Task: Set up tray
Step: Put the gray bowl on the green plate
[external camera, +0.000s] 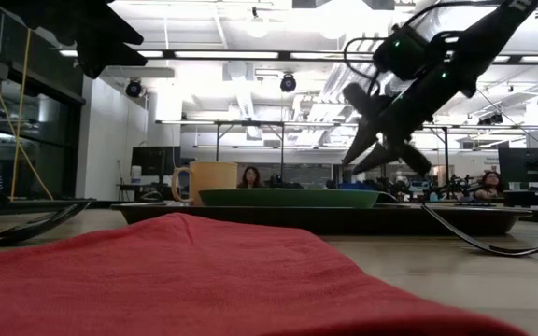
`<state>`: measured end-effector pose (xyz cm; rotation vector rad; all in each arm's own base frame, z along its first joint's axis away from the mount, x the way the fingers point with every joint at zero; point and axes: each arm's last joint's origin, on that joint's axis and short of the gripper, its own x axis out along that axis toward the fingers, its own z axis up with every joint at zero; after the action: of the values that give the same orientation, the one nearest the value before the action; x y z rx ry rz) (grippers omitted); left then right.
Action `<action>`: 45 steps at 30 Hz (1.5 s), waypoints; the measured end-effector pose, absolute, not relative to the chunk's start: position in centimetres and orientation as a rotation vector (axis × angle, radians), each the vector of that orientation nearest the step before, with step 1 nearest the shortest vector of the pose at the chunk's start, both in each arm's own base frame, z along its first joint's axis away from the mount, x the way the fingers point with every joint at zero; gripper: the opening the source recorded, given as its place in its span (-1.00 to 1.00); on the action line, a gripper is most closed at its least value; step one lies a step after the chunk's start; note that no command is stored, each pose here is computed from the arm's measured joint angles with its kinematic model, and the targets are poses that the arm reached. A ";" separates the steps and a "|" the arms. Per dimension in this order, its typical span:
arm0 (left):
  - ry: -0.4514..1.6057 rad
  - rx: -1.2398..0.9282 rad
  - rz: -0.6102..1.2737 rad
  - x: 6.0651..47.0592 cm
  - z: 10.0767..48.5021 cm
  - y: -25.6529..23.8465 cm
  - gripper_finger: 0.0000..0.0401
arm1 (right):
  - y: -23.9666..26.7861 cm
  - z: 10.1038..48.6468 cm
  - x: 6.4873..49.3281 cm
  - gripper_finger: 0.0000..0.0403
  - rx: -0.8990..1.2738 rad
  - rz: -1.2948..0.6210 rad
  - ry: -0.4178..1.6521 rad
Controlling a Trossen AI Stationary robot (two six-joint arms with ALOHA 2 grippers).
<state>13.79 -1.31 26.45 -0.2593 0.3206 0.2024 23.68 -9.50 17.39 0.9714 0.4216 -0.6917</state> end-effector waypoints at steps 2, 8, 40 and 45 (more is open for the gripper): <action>0.324 -0.260 0.198 13.8 26.4 -1.3 0.15 | -9.7 18.3 23.1 -0.60 0.948 -0.690 0.406; 0.325 -0.260 0.197 13.8 26.4 -1.3 0.15 | -9.4 21.1 21.1 -0.67 0.894 -0.652 0.337; 0.334 -0.258 0.197 13.8 26.3 -1.3 0.15 | -1.0 25.6 13.6 -0.81 1.190 -0.127 0.590; 0.351 -0.253 0.200 13.7 26.2 -1.3 0.15 | -0.2 25.5 13.1 -0.81 1.155 -0.115 0.615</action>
<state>13.69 -1.32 26.18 -0.2527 0.3511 0.1999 13.13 -0.17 25.54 1.1552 0.6147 -0.1150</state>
